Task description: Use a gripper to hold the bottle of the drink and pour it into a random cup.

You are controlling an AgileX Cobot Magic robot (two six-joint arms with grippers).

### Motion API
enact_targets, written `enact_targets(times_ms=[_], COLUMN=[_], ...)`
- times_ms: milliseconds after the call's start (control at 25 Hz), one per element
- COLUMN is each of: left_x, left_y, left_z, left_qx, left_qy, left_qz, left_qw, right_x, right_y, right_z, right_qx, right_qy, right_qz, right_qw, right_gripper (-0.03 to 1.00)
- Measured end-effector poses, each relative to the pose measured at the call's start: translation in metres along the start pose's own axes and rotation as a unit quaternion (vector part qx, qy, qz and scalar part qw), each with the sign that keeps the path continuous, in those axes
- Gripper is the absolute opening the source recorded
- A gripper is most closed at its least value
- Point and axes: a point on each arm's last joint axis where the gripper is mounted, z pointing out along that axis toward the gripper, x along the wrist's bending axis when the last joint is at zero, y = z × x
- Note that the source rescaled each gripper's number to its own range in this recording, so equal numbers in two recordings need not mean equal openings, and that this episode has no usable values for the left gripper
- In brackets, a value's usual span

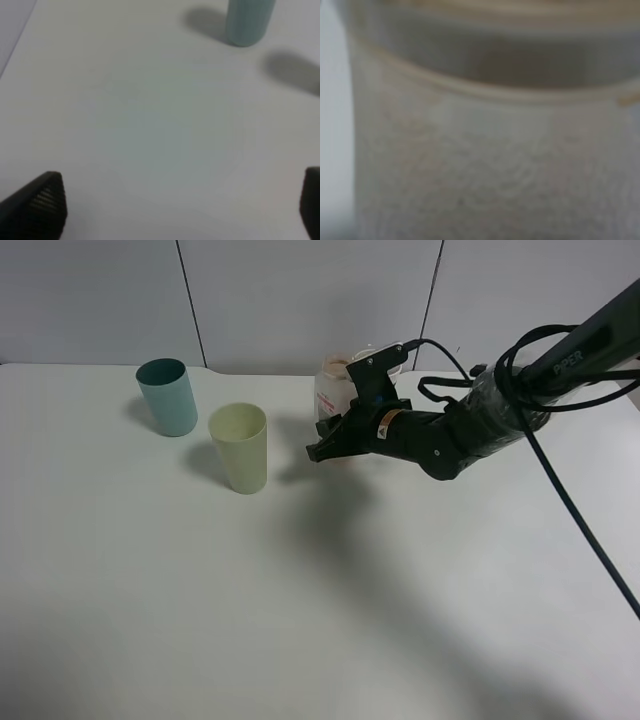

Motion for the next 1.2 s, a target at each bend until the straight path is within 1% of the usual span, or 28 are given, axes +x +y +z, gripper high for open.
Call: enact_targets(times_ms=[400, 440, 480, 520, 560, 600, 640, 680, 720, 800, 880, 1200], left_x=[0.0, 0.0, 0.0, 0.0, 0.0, 0.0, 0.0, 0.0, 0.0, 0.0, 0.0, 0.0], left_y=[0.0, 0.0, 0.0, 0.0, 0.0, 0.0, 0.0, 0.0, 0.0, 0.0, 0.0, 0.0], left_z=[0.0, 0.0, 0.0, 0.0, 0.0, 0.0, 0.0, 0.0, 0.0, 0.0, 0.0, 0.0], left_qx=[0.0, 0.0, 0.0, 0.0, 0.0, 0.0, 0.0, 0.0, 0.0, 0.0, 0.0, 0.0], left_qy=[0.0, 0.0, 0.0, 0.0, 0.0, 0.0, 0.0, 0.0, 0.0, 0.0, 0.0, 0.0], left_qz=[0.0, 0.0, 0.0, 0.0, 0.0, 0.0, 0.0, 0.0, 0.0, 0.0, 0.0, 0.0], left_qw=[1.0, 1.0, 1.0, 1.0, 1.0, 1.0, 1.0, 1.0, 1.0, 1.0, 1.0, 1.0], right_x=[0.0001, 0.0001, 0.0001, 0.0001, 0.0001, 0.0005, 0.0008, 0.0008, 0.0007, 0.0006, 0.0006, 0.0004], right_y=[-0.001, -0.001, -0.0009, -0.001, -0.0015, -0.0018, -0.0021, -0.002, -0.002, -0.002, -0.002, -0.0006], right_z=[0.0007, 0.0007, 0.0007, 0.0007, 0.0008, 0.001, 0.0011, 0.0011, 0.0012, 0.0012, 0.0012, 0.0004], right_qx=[-0.002, -0.002, -0.002, -0.002, -0.001, 0.0, 0.0, 0.0, 0.0, 0.0, 0.0, 0.0], right_qy=[0.0, 0.0, 0.0, 0.0, 0.0, 0.0, 0.0, 0.0, -0.001, -0.001, -0.001, -0.001], right_qz=[0.0, 0.0, 0.0, 0.0, 0.0, 0.001, 0.001, 0.001, 0.002, 0.001, 0.001, 0.001], right_qw=[1.0, 1.0, 1.0, 1.0, 1.0, 1.0, 1.0, 1.0, 1.0, 1.0, 1.0, 1.0], right_gripper=[0.0, 0.02, 0.1, 0.24, 0.39, 0.58, 0.75, 0.84, 0.9, 0.97, 0.99, 1.0])
